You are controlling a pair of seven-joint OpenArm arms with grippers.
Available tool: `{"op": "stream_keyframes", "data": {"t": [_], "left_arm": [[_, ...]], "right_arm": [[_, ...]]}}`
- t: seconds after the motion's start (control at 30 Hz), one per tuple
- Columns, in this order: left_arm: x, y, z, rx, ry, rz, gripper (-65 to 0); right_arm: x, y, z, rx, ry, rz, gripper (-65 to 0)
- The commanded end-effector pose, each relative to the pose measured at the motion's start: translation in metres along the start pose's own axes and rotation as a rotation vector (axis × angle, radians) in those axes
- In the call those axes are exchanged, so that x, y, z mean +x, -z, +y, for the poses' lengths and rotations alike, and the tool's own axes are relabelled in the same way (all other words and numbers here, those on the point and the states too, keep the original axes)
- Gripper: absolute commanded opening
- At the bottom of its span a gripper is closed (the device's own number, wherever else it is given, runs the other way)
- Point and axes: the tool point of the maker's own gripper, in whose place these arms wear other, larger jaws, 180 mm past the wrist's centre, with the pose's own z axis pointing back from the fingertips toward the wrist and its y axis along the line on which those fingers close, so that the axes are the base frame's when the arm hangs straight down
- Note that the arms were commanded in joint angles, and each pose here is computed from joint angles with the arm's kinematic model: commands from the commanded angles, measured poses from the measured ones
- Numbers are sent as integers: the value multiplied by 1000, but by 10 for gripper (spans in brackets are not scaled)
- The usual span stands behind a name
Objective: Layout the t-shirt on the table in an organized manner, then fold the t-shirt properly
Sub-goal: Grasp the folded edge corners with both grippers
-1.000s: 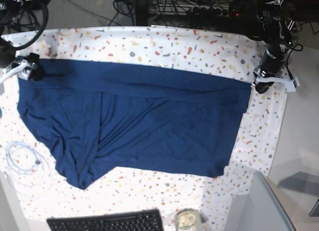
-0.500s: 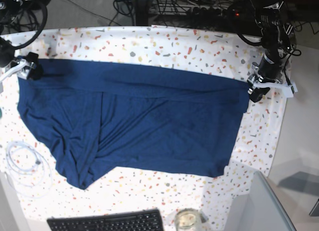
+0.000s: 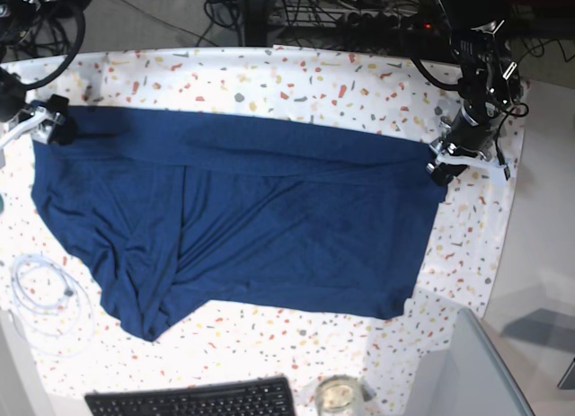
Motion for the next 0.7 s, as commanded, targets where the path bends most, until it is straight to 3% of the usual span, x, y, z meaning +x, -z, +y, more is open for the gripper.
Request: {"op": "stream_keyframes", "data": {"t": [0.0, 0.1, 0.67], "left_arm": [[17, 0, -3, -16, 11, -45, -487], [18, -1, -3, -15, 10, -46, -645], [57, 12, -26, -31, -1, -122, -650]], "right_arm": [[13, -5, -1, 1, -19, -44, -150], [13, -5, 0, 3, -22, -42, -150], [13, -4, 1, 3, -23, -40, -150]]}}
